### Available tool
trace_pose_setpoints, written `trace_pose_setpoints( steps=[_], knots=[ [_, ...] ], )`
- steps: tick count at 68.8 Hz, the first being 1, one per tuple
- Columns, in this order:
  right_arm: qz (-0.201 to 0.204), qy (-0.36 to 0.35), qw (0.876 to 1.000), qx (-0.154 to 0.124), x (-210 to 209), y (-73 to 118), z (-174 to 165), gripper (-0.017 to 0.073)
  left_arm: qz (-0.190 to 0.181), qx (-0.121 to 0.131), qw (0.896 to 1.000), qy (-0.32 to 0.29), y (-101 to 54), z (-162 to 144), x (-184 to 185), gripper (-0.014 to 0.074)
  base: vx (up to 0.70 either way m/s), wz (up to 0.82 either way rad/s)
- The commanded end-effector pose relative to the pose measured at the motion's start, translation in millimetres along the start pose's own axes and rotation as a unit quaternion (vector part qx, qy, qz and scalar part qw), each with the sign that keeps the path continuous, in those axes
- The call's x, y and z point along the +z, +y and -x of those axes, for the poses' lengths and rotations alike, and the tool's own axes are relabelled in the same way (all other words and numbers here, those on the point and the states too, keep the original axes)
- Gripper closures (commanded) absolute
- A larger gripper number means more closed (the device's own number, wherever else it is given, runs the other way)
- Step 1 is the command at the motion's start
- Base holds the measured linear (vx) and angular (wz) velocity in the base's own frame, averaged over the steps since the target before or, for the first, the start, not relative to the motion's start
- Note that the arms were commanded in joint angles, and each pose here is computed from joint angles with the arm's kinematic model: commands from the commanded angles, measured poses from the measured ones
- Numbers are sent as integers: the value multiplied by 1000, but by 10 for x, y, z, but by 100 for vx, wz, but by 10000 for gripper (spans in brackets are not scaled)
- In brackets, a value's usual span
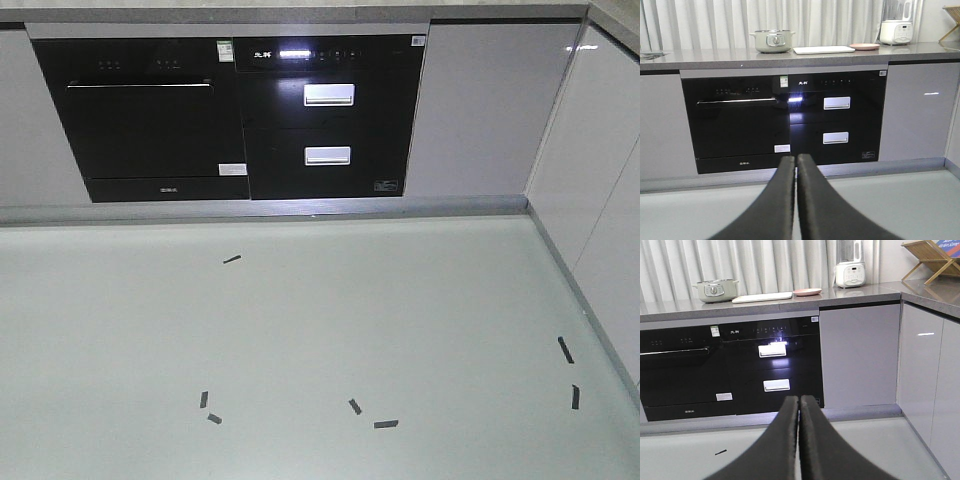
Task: Transfer vegetables to tray and serve
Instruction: 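Drive the base forward toward the kitchen counter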
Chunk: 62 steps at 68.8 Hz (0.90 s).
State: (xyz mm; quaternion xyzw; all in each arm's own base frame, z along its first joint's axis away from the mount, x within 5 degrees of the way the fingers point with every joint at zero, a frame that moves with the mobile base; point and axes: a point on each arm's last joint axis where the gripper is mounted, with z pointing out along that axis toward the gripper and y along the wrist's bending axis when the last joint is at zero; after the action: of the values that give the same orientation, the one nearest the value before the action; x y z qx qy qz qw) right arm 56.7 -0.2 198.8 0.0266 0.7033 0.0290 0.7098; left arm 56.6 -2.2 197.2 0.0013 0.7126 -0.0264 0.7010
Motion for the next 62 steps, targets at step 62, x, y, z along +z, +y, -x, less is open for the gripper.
trace_pose_setpoints(
  steps=[62],
  knots=[
    [6, -33, 999, -8, 0, 11, 18, 562, -1, -6, 1000, -29, 0, -22, 0, 599, 0, 0]
  ],
)
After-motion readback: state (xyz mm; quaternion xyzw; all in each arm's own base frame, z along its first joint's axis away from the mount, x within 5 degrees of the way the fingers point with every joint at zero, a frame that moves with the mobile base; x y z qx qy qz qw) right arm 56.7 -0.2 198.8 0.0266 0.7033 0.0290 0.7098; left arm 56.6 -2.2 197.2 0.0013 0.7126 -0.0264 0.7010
